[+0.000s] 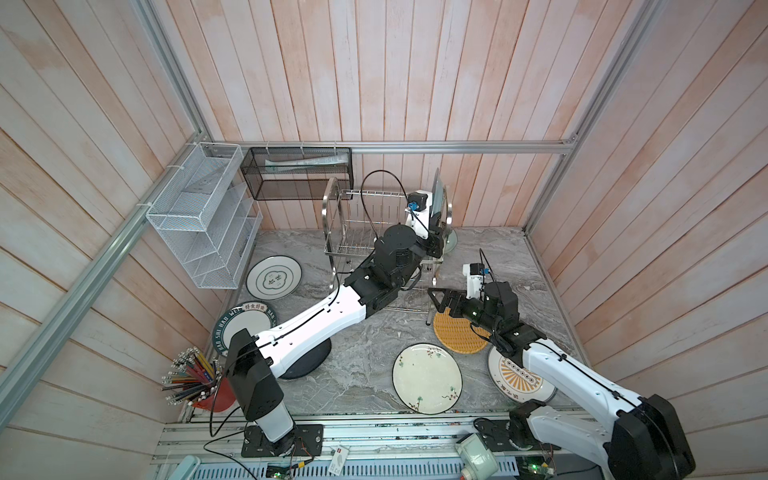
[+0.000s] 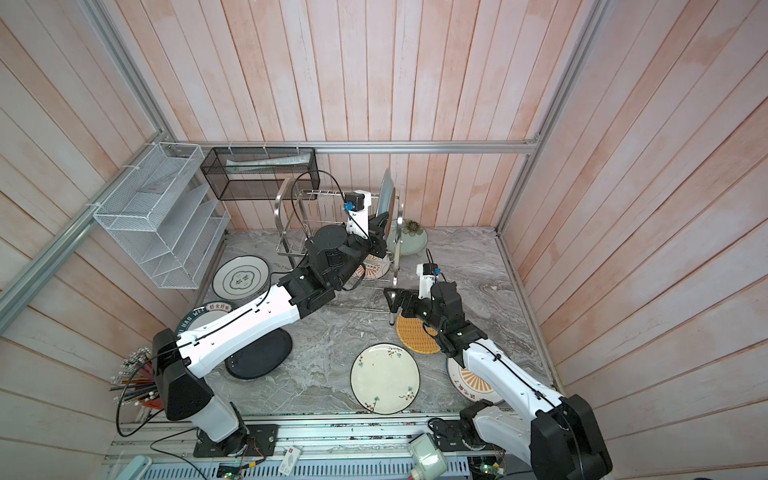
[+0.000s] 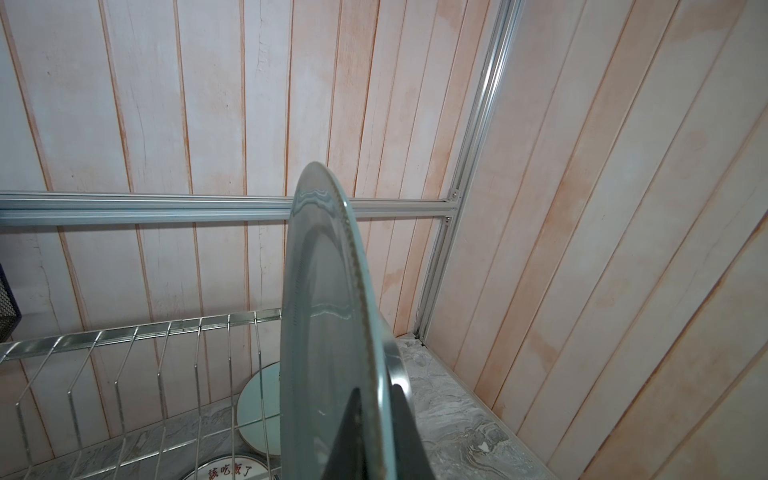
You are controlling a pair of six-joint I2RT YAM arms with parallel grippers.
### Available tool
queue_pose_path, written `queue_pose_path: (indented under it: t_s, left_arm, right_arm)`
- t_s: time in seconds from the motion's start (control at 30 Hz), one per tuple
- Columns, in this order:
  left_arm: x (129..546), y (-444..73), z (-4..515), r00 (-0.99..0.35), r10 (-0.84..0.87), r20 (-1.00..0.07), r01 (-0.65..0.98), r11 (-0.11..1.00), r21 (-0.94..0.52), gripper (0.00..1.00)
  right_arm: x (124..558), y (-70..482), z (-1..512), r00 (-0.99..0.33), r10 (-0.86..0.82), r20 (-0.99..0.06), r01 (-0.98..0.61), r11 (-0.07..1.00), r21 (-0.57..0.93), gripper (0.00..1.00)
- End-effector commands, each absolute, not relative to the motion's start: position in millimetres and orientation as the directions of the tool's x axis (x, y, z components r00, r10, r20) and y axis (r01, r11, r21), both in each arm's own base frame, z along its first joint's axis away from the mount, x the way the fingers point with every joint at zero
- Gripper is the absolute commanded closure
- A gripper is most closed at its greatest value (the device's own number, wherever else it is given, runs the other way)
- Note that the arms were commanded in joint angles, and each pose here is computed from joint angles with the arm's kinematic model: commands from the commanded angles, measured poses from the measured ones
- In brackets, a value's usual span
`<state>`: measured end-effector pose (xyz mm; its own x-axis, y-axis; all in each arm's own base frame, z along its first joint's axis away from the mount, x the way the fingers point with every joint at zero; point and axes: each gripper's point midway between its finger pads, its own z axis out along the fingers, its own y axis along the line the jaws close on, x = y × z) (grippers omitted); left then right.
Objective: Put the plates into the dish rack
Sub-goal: 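Carry the plate with the left gripper over the upper rack slots, then lower the plate into the upper rack slots and open the left gripper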
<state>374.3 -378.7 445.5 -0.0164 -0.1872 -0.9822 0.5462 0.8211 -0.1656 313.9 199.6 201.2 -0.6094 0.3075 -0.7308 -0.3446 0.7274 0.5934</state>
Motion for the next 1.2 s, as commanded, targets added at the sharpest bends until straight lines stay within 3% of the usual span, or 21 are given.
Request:
queue_pose_path:
  t_s: [0.0, 0.13, 0.23, 0.5, 0.93, 1.17]
  left_arm:
    - [368.4, -366.5, 499.0, 0.092, -0.312, -0.945, 0.548, 0.808, -0.214, 1.00]
    - [369.8, -370.1, 493.3, 0.083, -0.300, -0.950, 0.550, 0.809, -0.207, 1.00]
    - [366.3, -375.3, 493.6, 0.084, -0.295, -0.952, 0.579, 0.792, -0.194, 0.88]
    - [361.4, -384.3, 493.4, 0.090, -0.281, -0.956, 0.618, 0.768, -0.168, 0.74]
    - [360.1, -383.8, 505.3, 0.111, -0.269, -0.957, 0.619, 0.772, -0.145, 0.72]
    - [351.4, -371.6, 513.6, 0.128, -0.241, -0.962, 0.613, 0.782, -0.115, 0.66]
  right_arm:
    - [311.6, 199.3, 204.5, -0.605, 0.317, -0.731, -0.357, 0.713, 0.604, 0.02]
    - [312.1, 198.2, 204.4, -0.604, 0.318, -0.730, -0.356, 0.712, 0.605, 0.02]
    - [312.6, 196.1, 205.6, -0.601, 0.323, -0.731, -0.354, 0.713, 0.605, 0.02]
    - [320.1, 171.6, 222.1, -0.552, 0.354, -0.755, -0.340, 0.731, 0.592, 0.02]
    - [322.8, 152.9, 239.5, -0.521, 0.378, -0.765, -0.332, 0.736, 0.590, 0.02]
    - [322.3, 145.4, 239.7, -0.527, 0.395, -0.753, -0.320, 0.728, 0.606, 0.02]
